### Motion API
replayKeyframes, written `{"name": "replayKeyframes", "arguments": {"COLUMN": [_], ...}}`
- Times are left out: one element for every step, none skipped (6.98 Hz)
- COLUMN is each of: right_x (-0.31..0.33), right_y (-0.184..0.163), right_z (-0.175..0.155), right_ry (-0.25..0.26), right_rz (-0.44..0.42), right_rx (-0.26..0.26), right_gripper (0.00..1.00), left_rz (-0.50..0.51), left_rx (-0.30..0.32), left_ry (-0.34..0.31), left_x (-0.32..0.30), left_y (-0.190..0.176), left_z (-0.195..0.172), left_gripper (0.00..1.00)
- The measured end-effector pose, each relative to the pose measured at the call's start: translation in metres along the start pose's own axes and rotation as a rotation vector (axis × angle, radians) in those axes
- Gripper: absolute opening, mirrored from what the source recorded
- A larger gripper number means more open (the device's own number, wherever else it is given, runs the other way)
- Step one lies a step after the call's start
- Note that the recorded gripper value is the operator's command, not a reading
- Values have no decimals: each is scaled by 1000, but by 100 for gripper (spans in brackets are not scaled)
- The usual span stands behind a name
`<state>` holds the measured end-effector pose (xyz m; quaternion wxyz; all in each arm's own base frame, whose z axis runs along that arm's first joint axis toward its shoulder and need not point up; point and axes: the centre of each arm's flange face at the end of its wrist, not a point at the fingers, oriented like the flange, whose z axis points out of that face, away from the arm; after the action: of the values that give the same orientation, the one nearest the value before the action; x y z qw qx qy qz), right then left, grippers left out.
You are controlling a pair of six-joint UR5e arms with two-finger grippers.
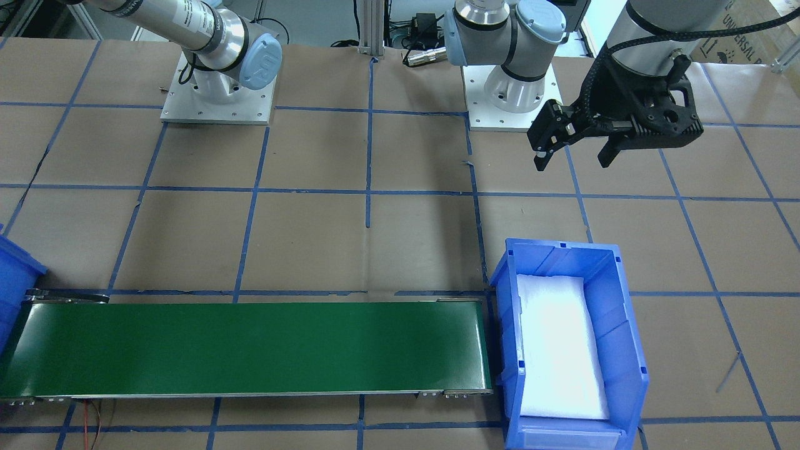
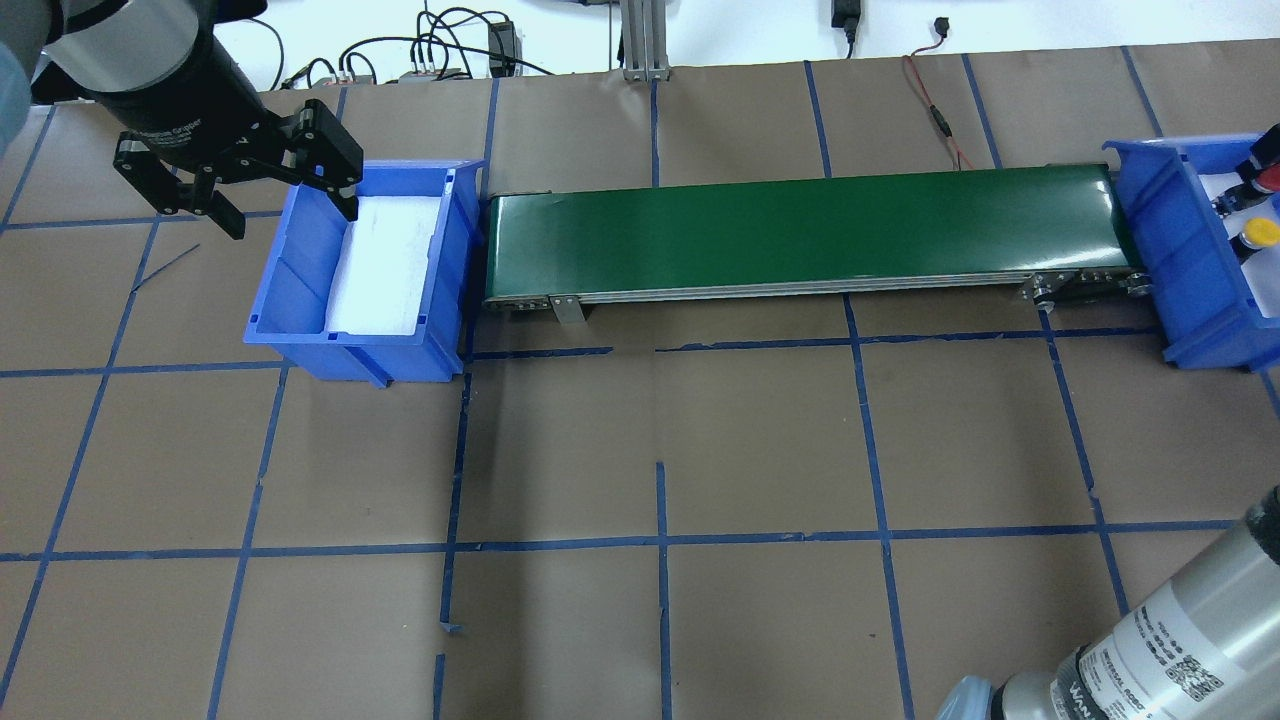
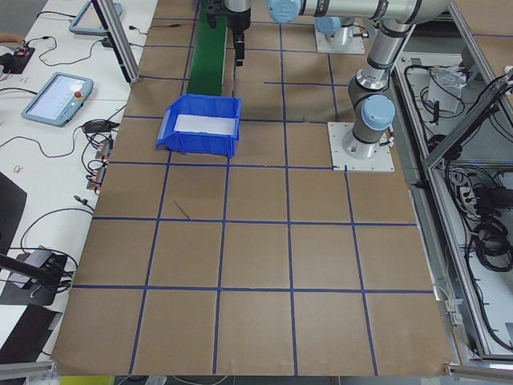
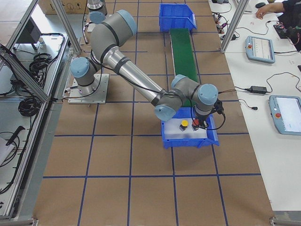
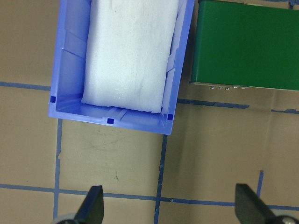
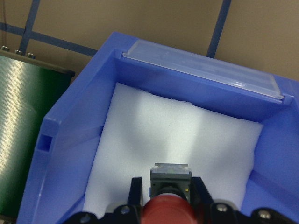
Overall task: Transport two buttons from left to right
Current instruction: 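Lower the red button into the far blue bin beside the yellow one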
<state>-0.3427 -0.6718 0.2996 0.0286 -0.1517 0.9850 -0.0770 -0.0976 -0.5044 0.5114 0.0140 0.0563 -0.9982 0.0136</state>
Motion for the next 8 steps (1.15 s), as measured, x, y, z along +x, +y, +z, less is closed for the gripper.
{"name": "replayKeyframes", "arguments": {"right_x": [1, 2, 3, 4, 5, 5, 6, 6], "right_y": [0, 0, 0, 0, 0, 0, 0, 0], "right_z": [4, 9, 13, 18, 23, 26, 27, 28], "right_ry": [-4, -7, -9, -13, -17, -20, -20, -20], "right_rz": [0, 1, 0, 1, 1, 0, 1, 1], "right_rx": [-2, -3, -4, -7, -9, -11, -11, -11], "right_gripper": [14, 14, 14, 14, 14, 15, 20, 40], "left_rz": [-1, -1, -3, -3, -4, -4, -4, -4], "left_rx": [0, 0, 0, 0, 0, 0, 0, 0], "left_ry": [0, 0, 0, 0, 0, 0, 0, 0], "left_x": [0, -1, -1, -2, -2, -2, -2, -2], "left_y": [0, 0, 0, -1, -1, -1, -1, -1], "left_z": [0, 0, 0, 0, 0, 0, 0, 0], "left_gripper": [100, 100, 100, 100, 100, 100, 100, 100]}}
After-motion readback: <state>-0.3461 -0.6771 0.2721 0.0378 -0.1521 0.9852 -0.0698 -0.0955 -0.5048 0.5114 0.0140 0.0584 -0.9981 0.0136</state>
